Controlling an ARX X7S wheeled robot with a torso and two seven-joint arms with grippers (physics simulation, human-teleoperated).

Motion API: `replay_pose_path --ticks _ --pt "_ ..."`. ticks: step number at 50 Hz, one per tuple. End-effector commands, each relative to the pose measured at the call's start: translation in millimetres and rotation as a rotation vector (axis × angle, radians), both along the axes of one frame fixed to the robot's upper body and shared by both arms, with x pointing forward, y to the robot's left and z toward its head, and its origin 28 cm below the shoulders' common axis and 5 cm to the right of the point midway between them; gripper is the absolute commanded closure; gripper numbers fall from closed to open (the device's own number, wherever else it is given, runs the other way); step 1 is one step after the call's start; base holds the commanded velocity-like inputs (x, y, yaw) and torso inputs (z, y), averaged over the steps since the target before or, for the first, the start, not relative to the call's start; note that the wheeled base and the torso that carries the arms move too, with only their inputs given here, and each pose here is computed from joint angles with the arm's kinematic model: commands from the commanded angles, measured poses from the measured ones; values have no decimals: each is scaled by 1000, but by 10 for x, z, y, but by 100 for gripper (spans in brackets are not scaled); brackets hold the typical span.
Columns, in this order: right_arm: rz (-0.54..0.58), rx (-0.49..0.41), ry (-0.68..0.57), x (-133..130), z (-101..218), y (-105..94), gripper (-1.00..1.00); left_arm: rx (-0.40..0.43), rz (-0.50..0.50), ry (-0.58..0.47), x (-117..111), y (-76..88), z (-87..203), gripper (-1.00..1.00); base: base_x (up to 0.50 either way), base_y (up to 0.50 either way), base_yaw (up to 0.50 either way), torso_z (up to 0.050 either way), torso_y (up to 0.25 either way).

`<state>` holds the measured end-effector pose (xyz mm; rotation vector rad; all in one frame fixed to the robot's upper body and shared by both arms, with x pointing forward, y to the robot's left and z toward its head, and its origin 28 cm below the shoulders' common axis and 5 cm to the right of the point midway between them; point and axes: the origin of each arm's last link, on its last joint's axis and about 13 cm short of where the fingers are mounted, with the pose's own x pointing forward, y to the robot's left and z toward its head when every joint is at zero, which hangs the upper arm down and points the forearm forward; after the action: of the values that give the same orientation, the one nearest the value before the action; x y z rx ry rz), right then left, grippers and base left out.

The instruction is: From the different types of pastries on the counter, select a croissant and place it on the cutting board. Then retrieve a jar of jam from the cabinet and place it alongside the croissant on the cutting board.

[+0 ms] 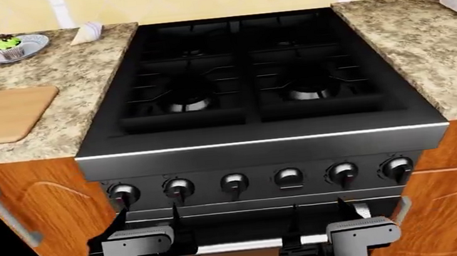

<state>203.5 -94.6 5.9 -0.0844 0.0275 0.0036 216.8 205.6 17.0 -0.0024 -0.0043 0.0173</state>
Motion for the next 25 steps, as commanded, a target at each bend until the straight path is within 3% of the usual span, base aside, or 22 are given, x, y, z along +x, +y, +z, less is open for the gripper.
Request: replay_pose_path --ticks 1,25 --pt "-4 4 -1 -10 -10 4 -100 9 -8 -3 -37 7 -10 -100 12 500 0 0 0" --pt "-8 9 -1 -4 -17 14 -100 15 -6 1 -65 20 -43 -100 10 500 0 0 0"
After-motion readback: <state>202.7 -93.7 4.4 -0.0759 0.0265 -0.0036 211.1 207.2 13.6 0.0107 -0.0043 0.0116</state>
